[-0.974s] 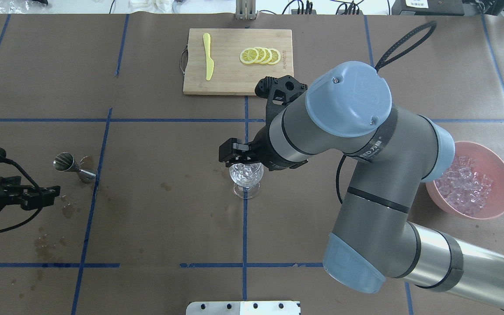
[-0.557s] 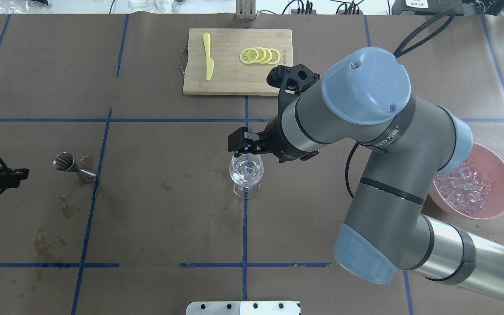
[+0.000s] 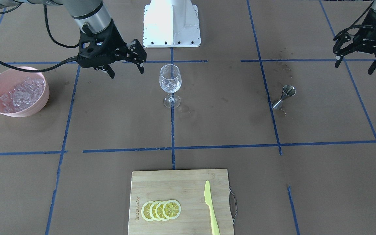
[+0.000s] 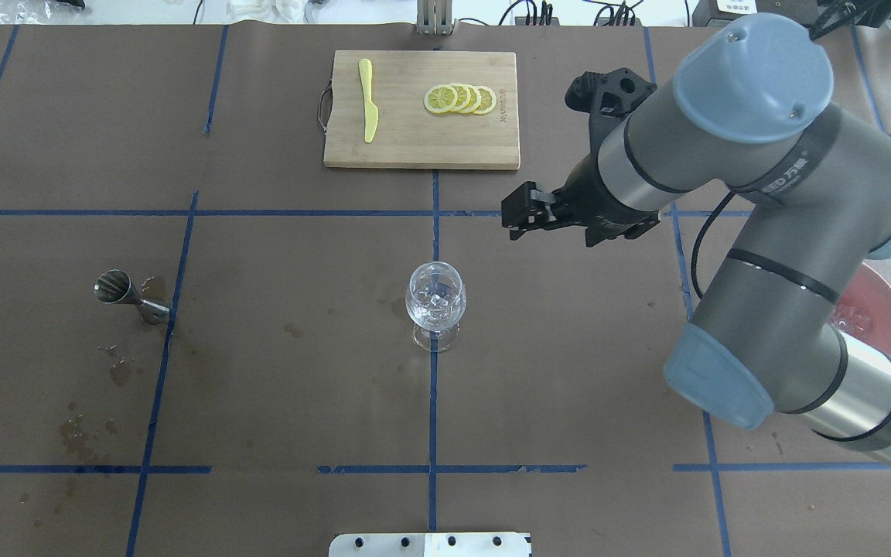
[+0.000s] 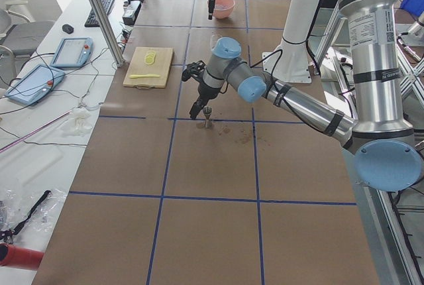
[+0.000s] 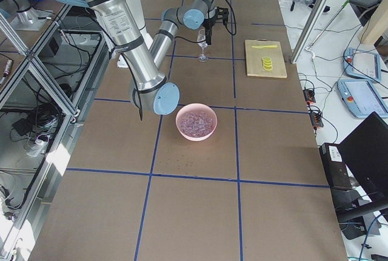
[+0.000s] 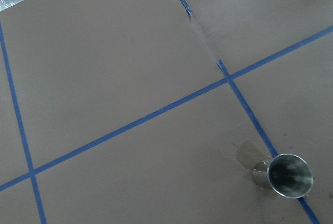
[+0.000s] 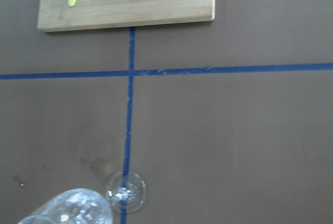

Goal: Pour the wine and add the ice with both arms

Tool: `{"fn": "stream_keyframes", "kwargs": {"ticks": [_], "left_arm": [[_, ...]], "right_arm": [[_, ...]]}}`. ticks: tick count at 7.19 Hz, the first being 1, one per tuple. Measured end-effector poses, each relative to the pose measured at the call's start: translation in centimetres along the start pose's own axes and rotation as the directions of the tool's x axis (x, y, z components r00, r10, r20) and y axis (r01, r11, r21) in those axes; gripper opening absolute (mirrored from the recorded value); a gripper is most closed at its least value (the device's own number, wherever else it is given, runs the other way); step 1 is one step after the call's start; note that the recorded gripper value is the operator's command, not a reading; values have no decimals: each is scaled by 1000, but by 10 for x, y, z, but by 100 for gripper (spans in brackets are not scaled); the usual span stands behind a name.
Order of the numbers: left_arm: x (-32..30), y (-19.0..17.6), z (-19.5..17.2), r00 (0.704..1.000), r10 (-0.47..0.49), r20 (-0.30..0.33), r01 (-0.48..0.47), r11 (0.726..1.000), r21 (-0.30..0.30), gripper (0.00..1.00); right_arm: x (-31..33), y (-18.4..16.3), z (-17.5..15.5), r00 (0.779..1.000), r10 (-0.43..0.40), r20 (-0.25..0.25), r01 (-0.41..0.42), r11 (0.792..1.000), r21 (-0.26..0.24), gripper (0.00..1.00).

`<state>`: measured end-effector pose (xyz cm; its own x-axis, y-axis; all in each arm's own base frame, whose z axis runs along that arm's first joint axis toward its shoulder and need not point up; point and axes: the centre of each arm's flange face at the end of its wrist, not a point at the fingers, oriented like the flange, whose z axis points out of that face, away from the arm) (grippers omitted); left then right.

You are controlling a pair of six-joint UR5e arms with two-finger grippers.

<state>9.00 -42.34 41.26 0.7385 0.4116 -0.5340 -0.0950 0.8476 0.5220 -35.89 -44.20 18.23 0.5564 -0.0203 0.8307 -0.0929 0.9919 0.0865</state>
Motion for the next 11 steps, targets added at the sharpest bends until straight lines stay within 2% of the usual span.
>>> {"fn": "stream_keyframes", "kwargs": {"ticks": [1, 2, 3, 4, 5, 6, 8, 10, 11], "left_arm": [[-31, -10, -1, 1000, 1, -12, -1, 1000, -11, 100], [-58, -19, 3, 1000, -9, -11, 9, 999, -31, 100], [-79, -25, 7, 999, -34, -1, 33, 998, -60, 100], [-94, -28, 8, 998, -64, 12, 64, 995, -82, 100], [-109, -24, 9, 995, -94, 24, 96, 990, -103, 100], [-134, -13, 12, 993, -116, 20, 118, 984, -131, 100], [-195, 18, 24, 988, -150, -27, 143, 974, -175, 100], [-219, 44, 36, 982, -184, -41, 172, 963, -208, 100], [-224, 54, 41, 979, -198, -41, 184, 958, -222, 100]], "right_arm": [[36, -20, -5, 998, -48, -48, 48, 999, -2, 100], [75, -43, -16, 987, -108, -119, 107, 994, -19, 100], [114, -64, -29, 965, -174, -195, 166, 984, -59, 100], [157, -79, -38, 942, -229, -245, 207, 972, -113, 100], [202, -90, -46, 933, -256, -254, 221, 962, -159, 100], [252, -102, -56, 932, -271, -241, 227, 954, -196, 100], [354, -119, -76, 935, -291, -201, 241, 940, -243, 100], [452, -117, -93, 946, -286, -156, 242, 937, -250, 100], [498, -106, -93, 950, -274, -147, 237, 944, -228, 100]]}}
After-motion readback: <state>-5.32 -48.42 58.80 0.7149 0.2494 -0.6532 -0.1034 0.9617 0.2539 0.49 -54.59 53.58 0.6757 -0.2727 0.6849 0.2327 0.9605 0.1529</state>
